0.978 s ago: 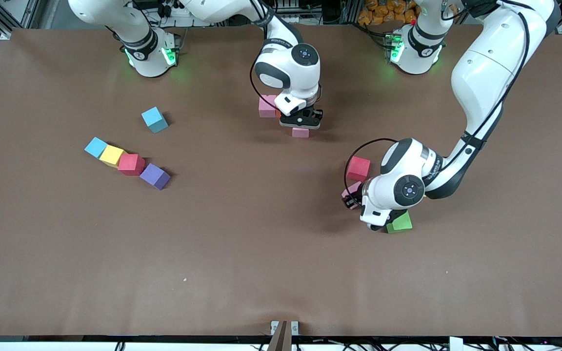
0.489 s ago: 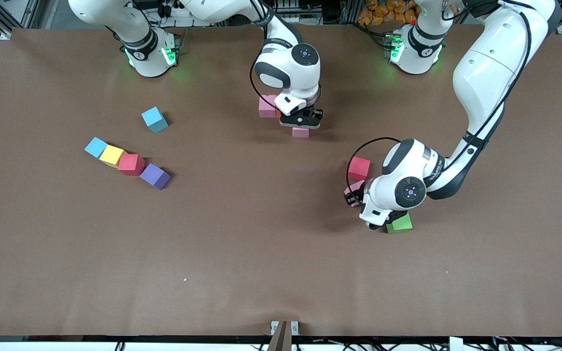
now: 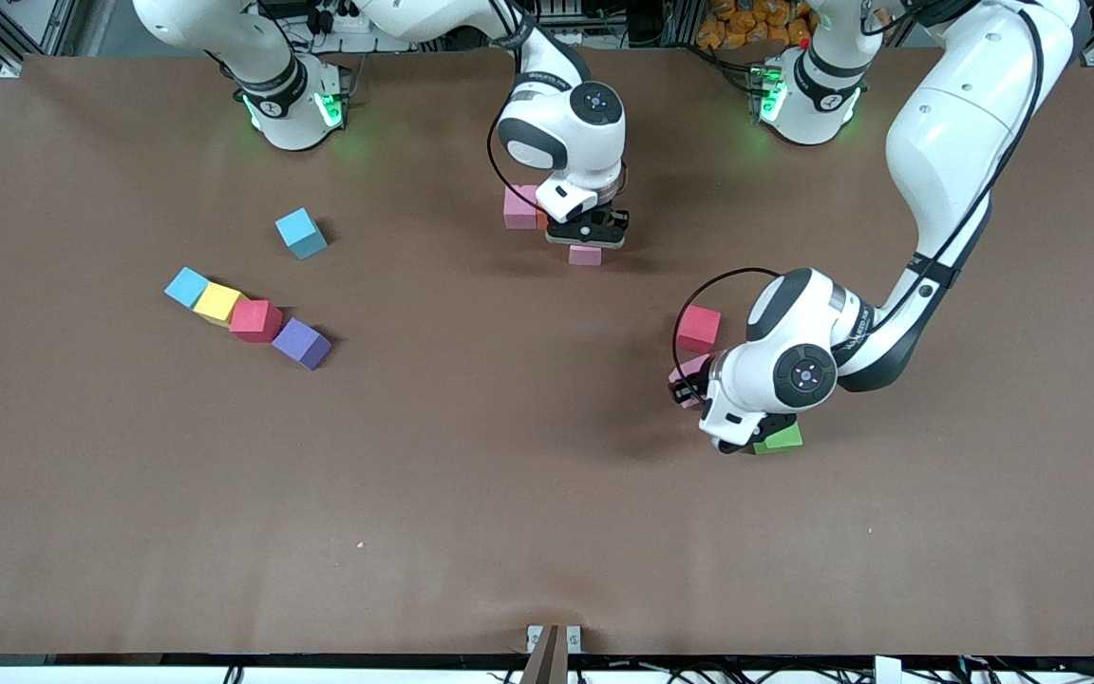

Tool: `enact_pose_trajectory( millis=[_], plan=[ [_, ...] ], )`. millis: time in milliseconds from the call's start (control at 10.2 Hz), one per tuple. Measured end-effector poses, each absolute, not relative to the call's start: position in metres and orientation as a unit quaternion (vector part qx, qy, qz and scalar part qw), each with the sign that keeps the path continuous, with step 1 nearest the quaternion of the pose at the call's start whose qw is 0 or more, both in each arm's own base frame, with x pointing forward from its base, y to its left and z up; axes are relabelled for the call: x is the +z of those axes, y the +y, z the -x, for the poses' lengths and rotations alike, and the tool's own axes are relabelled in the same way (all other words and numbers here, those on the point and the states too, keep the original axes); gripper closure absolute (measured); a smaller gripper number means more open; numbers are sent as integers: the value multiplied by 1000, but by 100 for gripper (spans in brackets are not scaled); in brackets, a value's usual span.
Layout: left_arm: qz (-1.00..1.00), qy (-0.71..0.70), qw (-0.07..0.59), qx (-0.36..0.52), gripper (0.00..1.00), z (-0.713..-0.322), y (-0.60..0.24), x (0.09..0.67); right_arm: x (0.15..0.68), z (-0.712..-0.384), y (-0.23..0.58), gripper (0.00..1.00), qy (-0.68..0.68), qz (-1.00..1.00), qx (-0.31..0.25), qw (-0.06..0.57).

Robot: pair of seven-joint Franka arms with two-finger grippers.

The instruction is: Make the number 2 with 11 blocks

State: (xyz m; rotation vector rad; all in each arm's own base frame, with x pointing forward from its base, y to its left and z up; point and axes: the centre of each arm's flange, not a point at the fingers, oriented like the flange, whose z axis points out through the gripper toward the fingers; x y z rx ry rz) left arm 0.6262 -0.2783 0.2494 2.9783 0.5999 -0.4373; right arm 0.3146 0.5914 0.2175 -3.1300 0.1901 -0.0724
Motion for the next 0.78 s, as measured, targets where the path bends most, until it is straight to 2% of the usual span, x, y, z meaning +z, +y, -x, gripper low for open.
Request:
enact_pose_trajectory(
  millis=[783],
  plan=[
    [-970, 187, 19, -158, 41, -627, -280, 286, 217, -308, 584, 47, 48, 998, -29, -7]
  ],
)
